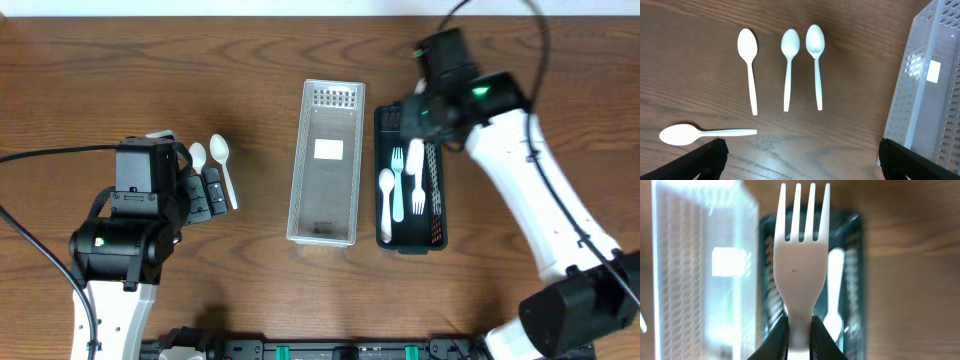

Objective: Pack container
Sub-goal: 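Carry the fork over the green basket and lower it in, then open the right gripper and raise it back to the right side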

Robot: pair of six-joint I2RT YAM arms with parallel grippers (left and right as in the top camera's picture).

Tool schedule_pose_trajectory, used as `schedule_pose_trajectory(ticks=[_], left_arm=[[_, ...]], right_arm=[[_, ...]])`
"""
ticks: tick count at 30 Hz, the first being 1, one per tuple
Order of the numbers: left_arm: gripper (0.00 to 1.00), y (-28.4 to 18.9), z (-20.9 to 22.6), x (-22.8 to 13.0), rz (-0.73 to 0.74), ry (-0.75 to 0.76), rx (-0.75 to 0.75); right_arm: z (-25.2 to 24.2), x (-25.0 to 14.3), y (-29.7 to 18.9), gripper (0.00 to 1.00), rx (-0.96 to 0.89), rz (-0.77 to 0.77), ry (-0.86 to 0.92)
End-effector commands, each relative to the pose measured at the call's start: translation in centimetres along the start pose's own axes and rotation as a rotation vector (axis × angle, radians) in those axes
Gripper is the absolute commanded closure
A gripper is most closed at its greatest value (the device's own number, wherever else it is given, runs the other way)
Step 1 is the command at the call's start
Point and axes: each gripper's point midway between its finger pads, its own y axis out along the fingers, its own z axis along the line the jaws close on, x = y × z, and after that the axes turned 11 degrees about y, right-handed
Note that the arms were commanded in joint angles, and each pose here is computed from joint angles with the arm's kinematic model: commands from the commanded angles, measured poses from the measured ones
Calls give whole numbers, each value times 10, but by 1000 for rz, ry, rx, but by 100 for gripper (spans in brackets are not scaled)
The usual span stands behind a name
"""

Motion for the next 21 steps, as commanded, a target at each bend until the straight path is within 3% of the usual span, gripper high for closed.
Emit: schedule_pose_trajectory(ticks=[1, 6, 10, 13, 16, 21], left_arm=[[2, -5, 4, 5, -17, 9, 15], [2, -4, 4, 4, -12, 9, 15], [2, -4, 4, 3, -9, 10, 16], [2, -4, 4, 3, -9, 10, 16], [2, -4, 4, 3, -9, 10, 16], [2, -4, 4, 3, -9, 10, 15]], right_arm=[[-2, -24, 22, 99, -68, 63, 45], [-16, -56, 52, 99, -101, 136, 55], [-28, -75, 76, 92, -113, 165, 29], [-31, -81, 80, 76, -116, 182, -13], [-30, -80, 80, 52, -110, 179, -36], [-21, -69, 76, 35, -69, 146, -134]])
